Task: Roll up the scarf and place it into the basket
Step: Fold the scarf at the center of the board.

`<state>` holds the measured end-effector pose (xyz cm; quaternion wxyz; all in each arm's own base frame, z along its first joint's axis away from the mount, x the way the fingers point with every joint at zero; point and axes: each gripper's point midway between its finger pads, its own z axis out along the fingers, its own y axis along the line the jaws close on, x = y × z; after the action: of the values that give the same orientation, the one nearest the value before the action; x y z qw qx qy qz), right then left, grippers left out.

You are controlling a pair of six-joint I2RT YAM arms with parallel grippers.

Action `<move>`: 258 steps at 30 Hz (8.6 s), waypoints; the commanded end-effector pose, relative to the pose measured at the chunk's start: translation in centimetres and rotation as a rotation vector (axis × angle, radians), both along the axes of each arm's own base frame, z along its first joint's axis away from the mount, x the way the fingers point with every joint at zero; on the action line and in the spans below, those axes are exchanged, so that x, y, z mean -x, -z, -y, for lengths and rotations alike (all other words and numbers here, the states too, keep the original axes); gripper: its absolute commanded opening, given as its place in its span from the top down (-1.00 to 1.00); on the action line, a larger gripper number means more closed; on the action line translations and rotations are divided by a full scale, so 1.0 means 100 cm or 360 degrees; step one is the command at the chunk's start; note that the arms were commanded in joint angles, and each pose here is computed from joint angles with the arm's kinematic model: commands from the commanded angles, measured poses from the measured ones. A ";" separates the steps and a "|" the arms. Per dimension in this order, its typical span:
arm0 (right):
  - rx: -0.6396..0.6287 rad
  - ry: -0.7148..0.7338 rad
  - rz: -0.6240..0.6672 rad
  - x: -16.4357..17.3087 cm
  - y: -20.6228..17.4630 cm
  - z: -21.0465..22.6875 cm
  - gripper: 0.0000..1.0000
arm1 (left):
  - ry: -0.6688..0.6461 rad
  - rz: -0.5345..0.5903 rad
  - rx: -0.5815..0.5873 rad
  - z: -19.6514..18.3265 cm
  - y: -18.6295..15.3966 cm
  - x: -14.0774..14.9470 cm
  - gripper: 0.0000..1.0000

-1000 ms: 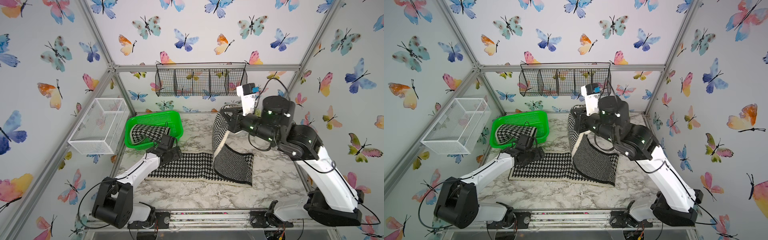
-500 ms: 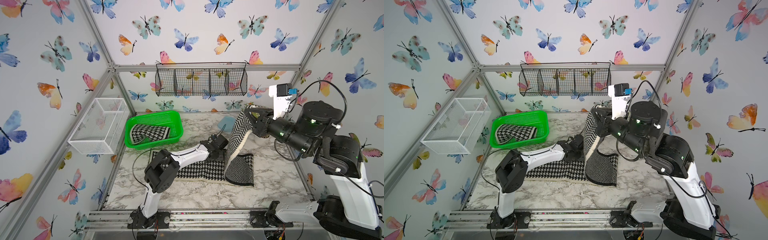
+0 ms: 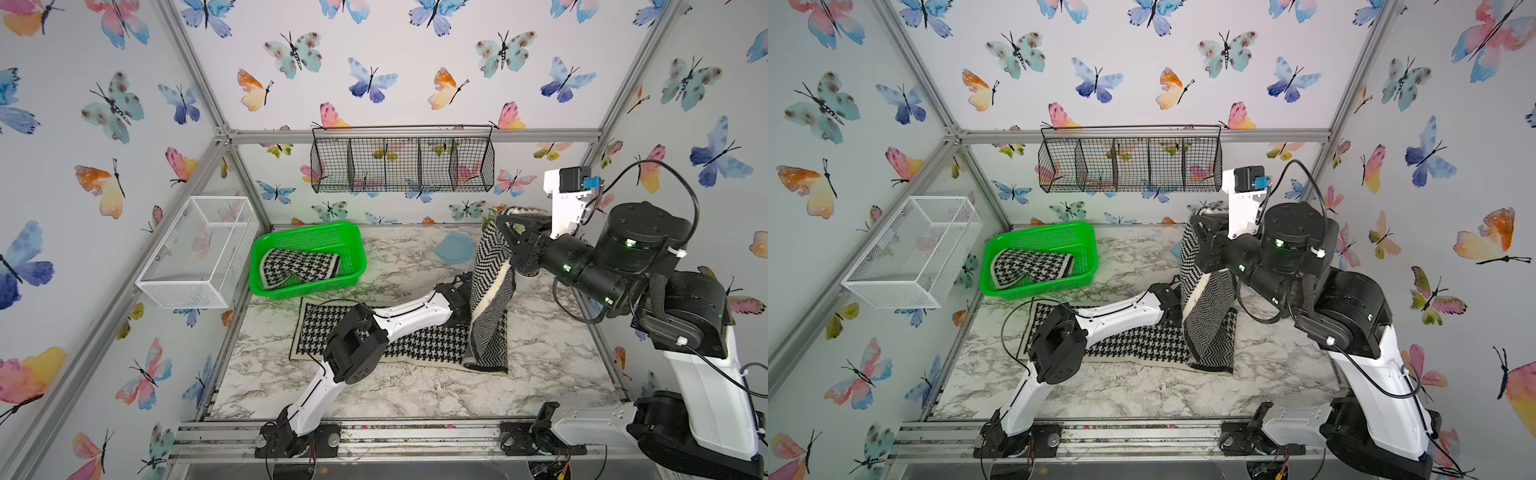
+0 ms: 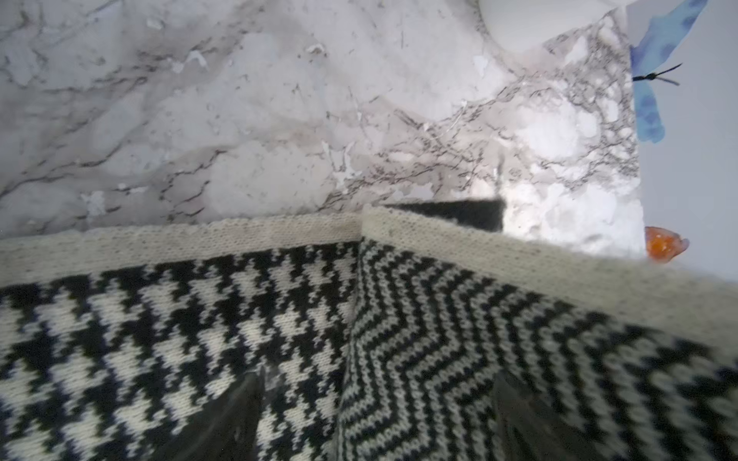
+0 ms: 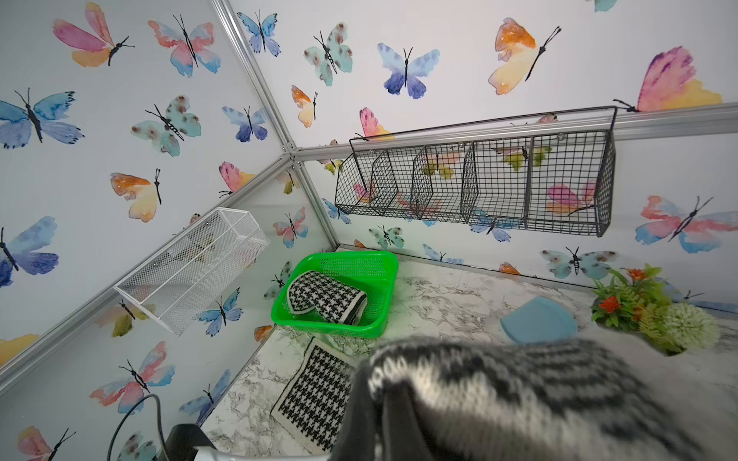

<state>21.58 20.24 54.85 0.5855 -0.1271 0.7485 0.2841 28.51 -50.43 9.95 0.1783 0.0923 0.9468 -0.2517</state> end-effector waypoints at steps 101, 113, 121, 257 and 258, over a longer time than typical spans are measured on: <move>0.0129 -0.0464 0.0228 -0.117 0.069 -0.119 0.98 | -0.0380 0.0069 -0.0091 -0.135 -0.008 -0.002 -0.88; 0.0128 -0.0360 0.0291 -0.118 0.055 -0.101 0.98 | -0.0342 -0.0023 -0.0087 -0.123 0.022 0.002 -0.87; 0.0146 -0.0291 0.0291 -0.124 0.059 -0.088 0.97 | -0.0139 -0.0060 -0.0040 -0.060 0.034 0.008 -0.85; -0.0579 -0.0786 -0.0340 -0.096 0.207 -0.239 0.98 | -0.0872 -0.0170 -0.0162 -0.388 0.039 0.038 -0.92; -0.0577 -0.0780 -0.0330 -0.097 0.205 -0.240 0.98 | -0.0855 -0.0220 -0.0180 -0.387 0.046 0.040 -0.92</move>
<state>30.63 44.21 32.04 0.4030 -0.1674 0.7064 0.5572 24.52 -10.86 6.82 0.1983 -0.1692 0.9561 -0.1335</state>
